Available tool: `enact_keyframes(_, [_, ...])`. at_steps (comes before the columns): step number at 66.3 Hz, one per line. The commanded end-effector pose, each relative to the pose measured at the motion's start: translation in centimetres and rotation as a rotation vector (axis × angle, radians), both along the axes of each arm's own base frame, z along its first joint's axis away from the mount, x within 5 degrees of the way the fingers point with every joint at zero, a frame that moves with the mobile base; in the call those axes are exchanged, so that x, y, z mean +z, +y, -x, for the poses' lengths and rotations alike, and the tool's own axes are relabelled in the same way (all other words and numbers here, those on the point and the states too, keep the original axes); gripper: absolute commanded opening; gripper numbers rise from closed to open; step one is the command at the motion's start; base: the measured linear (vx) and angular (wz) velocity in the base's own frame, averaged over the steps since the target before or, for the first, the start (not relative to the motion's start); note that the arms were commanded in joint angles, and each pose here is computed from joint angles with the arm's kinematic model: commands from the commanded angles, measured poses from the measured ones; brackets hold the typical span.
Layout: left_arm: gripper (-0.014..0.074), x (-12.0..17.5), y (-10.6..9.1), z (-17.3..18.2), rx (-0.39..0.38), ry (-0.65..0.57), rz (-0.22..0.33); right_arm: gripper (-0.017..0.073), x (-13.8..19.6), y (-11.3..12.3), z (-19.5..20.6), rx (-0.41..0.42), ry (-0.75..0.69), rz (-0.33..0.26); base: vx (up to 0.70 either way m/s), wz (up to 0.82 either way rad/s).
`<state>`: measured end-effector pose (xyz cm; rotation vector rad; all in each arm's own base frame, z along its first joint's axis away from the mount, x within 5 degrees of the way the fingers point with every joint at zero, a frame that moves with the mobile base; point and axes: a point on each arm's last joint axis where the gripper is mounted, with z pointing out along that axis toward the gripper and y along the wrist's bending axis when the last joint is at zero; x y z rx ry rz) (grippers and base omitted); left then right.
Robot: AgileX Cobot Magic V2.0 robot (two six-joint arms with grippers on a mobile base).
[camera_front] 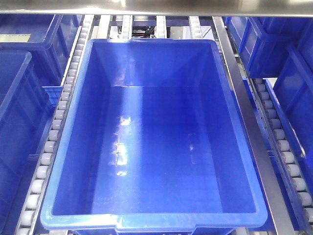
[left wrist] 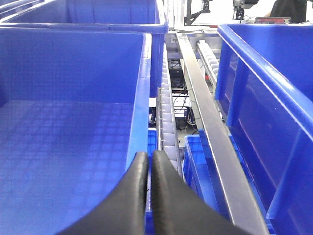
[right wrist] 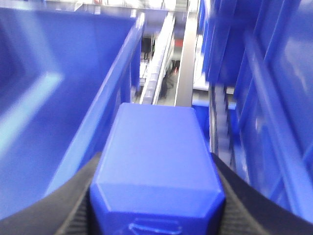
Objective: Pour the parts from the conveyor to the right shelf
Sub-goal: 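Stop in front of the empty blue bin on the shelf, then move the right gripper with the block over the blue bin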
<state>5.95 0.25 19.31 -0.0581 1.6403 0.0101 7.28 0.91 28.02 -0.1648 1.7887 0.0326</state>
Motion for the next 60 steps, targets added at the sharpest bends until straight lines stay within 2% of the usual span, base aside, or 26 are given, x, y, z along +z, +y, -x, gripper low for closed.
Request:
enact_keyframes(1, [-0.0006,1.3,0.0,-0.1,-0.005,-0.082,0.013,-0.0005,2.8,0.0,-1.8,-0.007,-0.067,0.008,0.0,0.0])
enact_keyframes(8, [-0.0006,1.3,0.0,-0.1,-0.005,-0.082,0.013,-0.0005,4.0,0.7,-4.0,0.043,-0.016,0.032,0.0,0.0])
enact_keyframes(16, [-0.0006,1.3,0.0,-0.1,-0.005,-0.082,0.013,-0.0005,5.0,2.5,-7.7,0.124,0.082,0.032,0.0,0.0])
enact_keyframes(28, [-0.0006,1.3,0.0,-0.1,-0.005,-0.082,0.013,-0.0005,6.2,7.4,-13.1,0.274,0.213,0.037,0.0,0.0])
enact_keyframes(37, [-0.0006,1.3,0.0,-0.1,-0.005,-0.082,0.013,-0.0005,5.6,10.9,-16.3,0.335,0.349,0.062,0.0,0.0])
enact_keyframes(49, [-0.0006,1.3,0.0,-0.1,-0.005,-0.082,0.013,-0.0005,4.5,15.6,-19.7,0.412,0.493,0.124,0.0,0.0])
enact_keyframes(60, [-0.0006,1.3,0.0,-0.1,-0.005,-0.082,0.013,-0.0005,2.4,18.4,-22.9,0.427,0.638,0.192,0.0,0.0])
